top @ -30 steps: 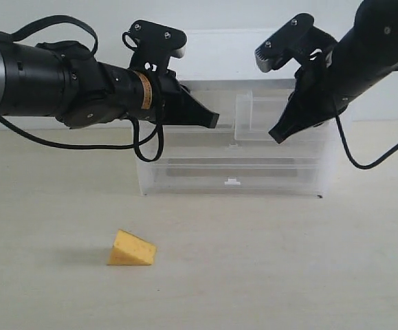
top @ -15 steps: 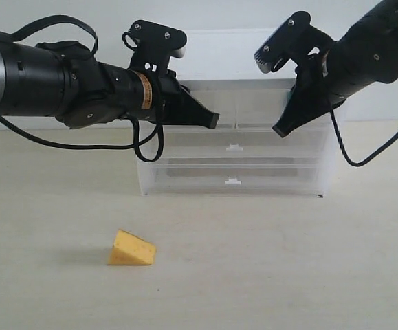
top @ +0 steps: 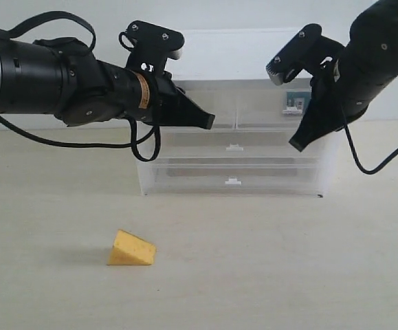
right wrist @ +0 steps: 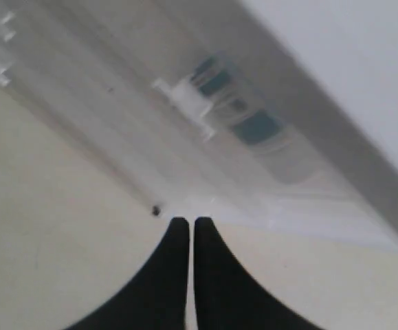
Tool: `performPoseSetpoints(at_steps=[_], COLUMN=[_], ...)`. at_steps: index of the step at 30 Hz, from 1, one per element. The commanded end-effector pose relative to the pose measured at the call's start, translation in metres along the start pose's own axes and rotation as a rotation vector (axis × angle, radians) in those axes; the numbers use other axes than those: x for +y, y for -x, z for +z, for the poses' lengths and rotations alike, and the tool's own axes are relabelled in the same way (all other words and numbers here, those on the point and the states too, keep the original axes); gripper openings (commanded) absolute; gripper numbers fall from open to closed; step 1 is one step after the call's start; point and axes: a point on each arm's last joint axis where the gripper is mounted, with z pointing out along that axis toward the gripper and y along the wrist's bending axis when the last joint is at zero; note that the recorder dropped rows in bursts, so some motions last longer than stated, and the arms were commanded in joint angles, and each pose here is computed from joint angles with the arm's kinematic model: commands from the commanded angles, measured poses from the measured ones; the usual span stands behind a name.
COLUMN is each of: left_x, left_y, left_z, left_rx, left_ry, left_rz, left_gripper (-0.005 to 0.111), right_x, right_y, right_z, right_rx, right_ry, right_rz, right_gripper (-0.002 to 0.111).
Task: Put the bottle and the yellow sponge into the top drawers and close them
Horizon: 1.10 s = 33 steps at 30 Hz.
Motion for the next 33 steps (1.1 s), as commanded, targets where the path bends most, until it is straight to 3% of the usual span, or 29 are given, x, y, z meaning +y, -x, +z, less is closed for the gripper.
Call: performPoseSetpoints(at_steps=[1, 5, 8, 14, 19, 33], left_x=[-0.011, -0.037, -0.048, -0.046, -0.044, -0.033], left_y=[0.005, 0.002, -0.003, -0.019, -0.034, -0.038], left_z=[-0.02, -0.042, -0.059, -0.081, -0.079, -0.07], left_rx=[0.014, 0.006, 0.01, 0.043, 0.102, 0.092], left_ry=[0.003, -0.054, -0.08, -0.082, -0.07, -0.024], left_rz=[0.048, 0.159, 0.186, 0.179, 0.187, 0.4], left_gripper=[0.004, 0.004, 0.004, 0.004, 0.004, 0.004], right_x=[0.011, 0.014, 0.008, -0.005, -0.008, -0.013], right_y=[0.002, 0.015, 0.028, 0.051, 0.062, 0.08], right_z=[-0.015, -0.032, -0.048, -0.066, -0.058, -0.034], right_rx=[0.017, -0.003, -0.052, -0.202, -0.211, -0.224], right_ry=[0.187, 0.331, 0.371, 0.425, 0.432, 0.42], right_rz=[-0.036, -0.024, 0.005, 0.107, 0.107, 0.101], right_gripper=[0.0, 0.0, 0.0, 0.0, 0.0, 0.0])
